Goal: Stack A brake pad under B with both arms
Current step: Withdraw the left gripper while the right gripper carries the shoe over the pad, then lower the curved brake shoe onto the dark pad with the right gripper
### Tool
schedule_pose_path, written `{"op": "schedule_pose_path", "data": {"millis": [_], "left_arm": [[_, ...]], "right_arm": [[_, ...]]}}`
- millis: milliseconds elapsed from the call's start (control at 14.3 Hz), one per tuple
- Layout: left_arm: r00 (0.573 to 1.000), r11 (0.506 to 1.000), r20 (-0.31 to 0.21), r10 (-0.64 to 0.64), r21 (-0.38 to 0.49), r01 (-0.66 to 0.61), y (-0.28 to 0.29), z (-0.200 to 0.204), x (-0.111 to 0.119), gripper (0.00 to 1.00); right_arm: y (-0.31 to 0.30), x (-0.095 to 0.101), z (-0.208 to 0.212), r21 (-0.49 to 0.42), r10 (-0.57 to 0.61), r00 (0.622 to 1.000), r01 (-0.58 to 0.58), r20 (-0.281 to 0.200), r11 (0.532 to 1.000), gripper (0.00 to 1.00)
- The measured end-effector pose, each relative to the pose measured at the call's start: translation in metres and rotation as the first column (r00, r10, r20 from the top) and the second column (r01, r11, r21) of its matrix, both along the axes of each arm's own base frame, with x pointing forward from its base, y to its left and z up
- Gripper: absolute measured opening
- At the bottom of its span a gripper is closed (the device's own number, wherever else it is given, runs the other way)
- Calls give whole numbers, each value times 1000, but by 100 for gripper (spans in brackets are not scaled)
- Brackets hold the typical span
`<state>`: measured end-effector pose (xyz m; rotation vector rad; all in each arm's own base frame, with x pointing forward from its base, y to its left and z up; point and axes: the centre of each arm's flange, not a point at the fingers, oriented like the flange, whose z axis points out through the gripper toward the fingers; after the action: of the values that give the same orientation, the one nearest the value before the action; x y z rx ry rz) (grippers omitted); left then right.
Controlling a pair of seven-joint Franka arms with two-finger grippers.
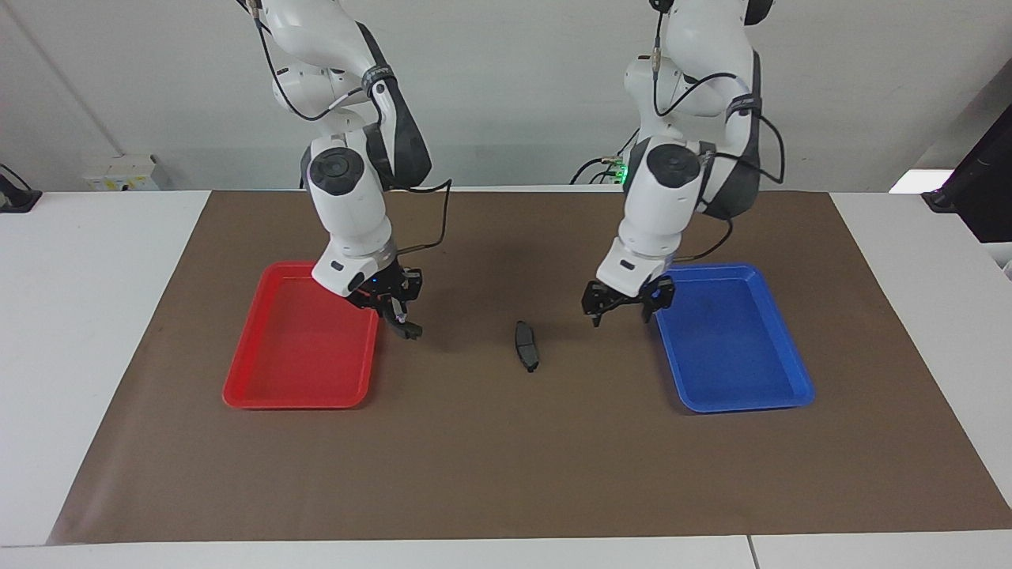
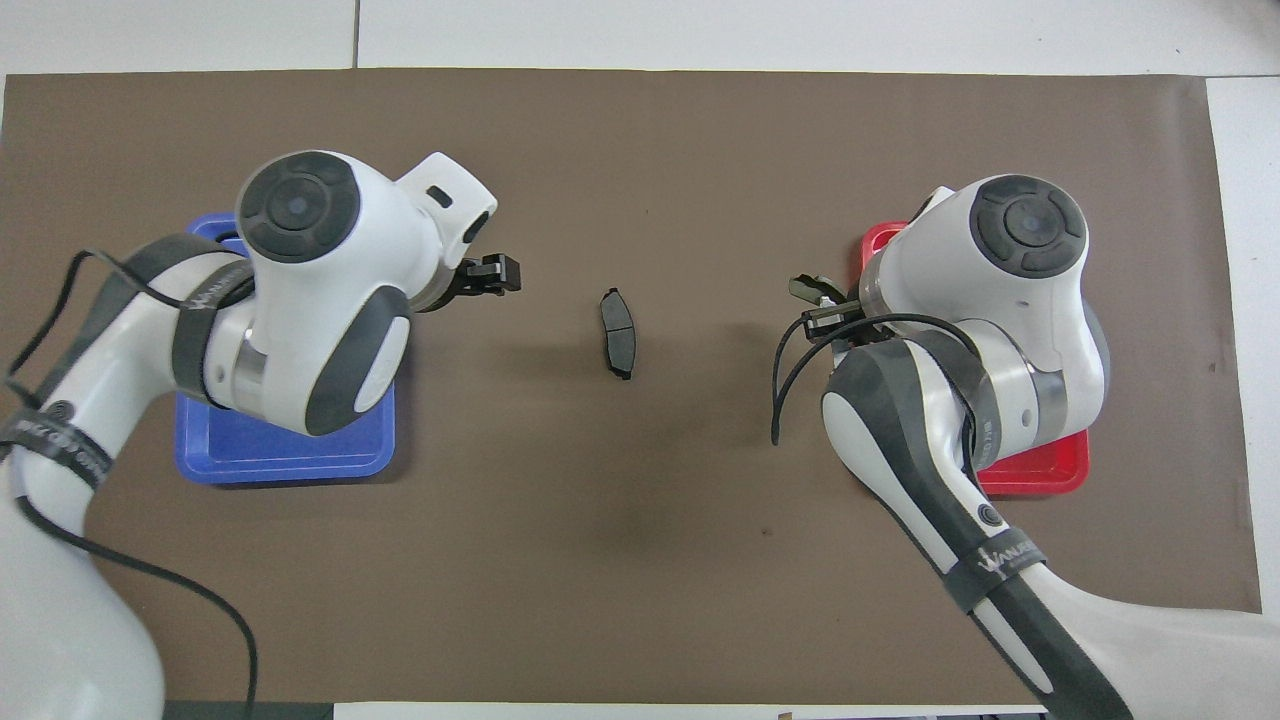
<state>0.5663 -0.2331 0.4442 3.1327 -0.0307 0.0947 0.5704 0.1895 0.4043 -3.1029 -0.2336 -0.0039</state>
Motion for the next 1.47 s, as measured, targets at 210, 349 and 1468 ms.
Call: {"op": "schedule_pose_path", "data": {"millis": [210, 349, 1468], "left_arm": [[999, 999, -32, -41, 12, 41, 94, 31, 6, 98], [998, 998, -42, -57, 14, 58, 158, 44, 10, 98], [989, 996, -119, -85, 0, 86, 273, 129, -19, 98]], "right_arm": [[62, 12, -2, 8, -25, 999, 25, 20, 1000, 42], [111, 15, -15, 10, -40, 999, 39, 20, 999, 42], [211, 13, -89, 39, 2, 997, -5, 78, 999, 42]]}}
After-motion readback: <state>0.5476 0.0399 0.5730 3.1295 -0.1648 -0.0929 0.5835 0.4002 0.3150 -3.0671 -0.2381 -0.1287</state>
